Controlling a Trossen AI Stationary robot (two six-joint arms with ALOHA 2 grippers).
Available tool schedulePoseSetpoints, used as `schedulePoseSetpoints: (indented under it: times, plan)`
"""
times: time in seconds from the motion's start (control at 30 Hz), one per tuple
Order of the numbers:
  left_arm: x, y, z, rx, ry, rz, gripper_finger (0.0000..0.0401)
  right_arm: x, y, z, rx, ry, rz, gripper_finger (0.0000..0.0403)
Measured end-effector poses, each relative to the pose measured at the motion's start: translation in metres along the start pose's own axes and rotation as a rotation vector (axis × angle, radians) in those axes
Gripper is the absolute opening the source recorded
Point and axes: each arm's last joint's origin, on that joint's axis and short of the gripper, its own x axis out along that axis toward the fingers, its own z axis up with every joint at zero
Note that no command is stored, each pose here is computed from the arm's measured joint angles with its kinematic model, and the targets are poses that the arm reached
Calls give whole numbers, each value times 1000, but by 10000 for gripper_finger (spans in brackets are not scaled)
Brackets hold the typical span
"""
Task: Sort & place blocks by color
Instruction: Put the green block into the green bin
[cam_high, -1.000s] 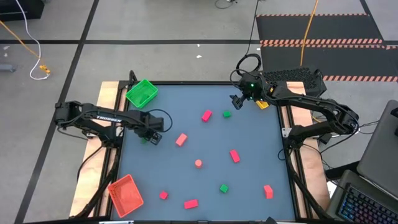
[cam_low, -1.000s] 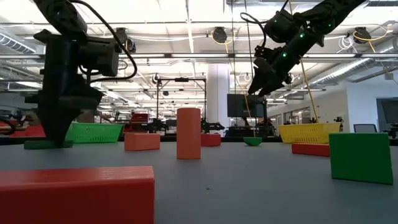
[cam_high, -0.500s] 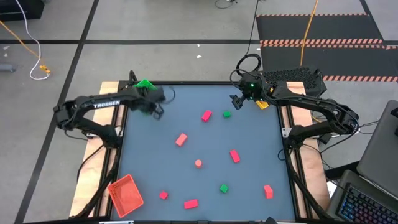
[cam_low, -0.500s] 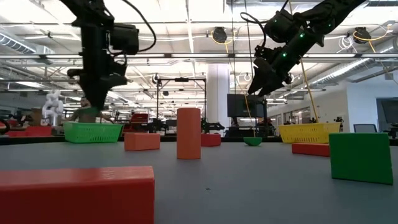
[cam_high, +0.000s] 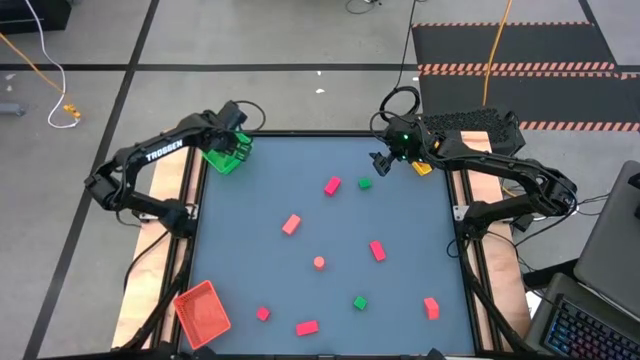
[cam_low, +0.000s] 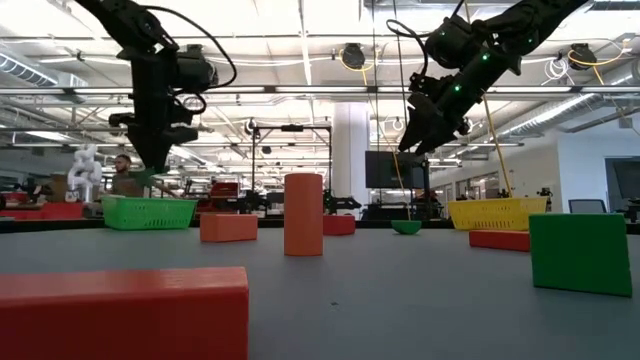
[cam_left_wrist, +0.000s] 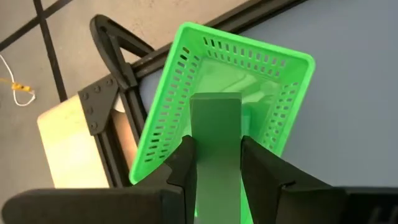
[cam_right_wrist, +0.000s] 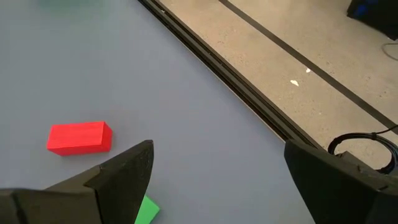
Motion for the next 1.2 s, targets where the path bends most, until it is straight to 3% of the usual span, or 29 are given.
schedulePoseSetpoints:
  times: [0.1, 0.37, 0.57, 0.7, 0.9, 1.2]
  plan:
    - [0, -1, 2, 14, -22, -9, 125, 0, 0, 0, 0, 0, 0, 354]
    - [-1, -4, 4, 39, -42, -34, 261, 5, 0, -13, 43, 11, 0, 354]
    - [-5, -17, 6, 45, -82, -124, 317, 9, 1, -21, 56, 3, 1, 354]
    - [-15, -39, 10, 87, -180, -251, 327, 10, 5, -22, 23, 9, 34, 349]
    - [-38, -79, 13, 202, -368, -462, 314, 22, 22, -33, -147, 83, 186, 328]
    - [-71, -117, 12, 282, -622, -614, 281, 51, 33, -50, -203, 191, 210, 307]
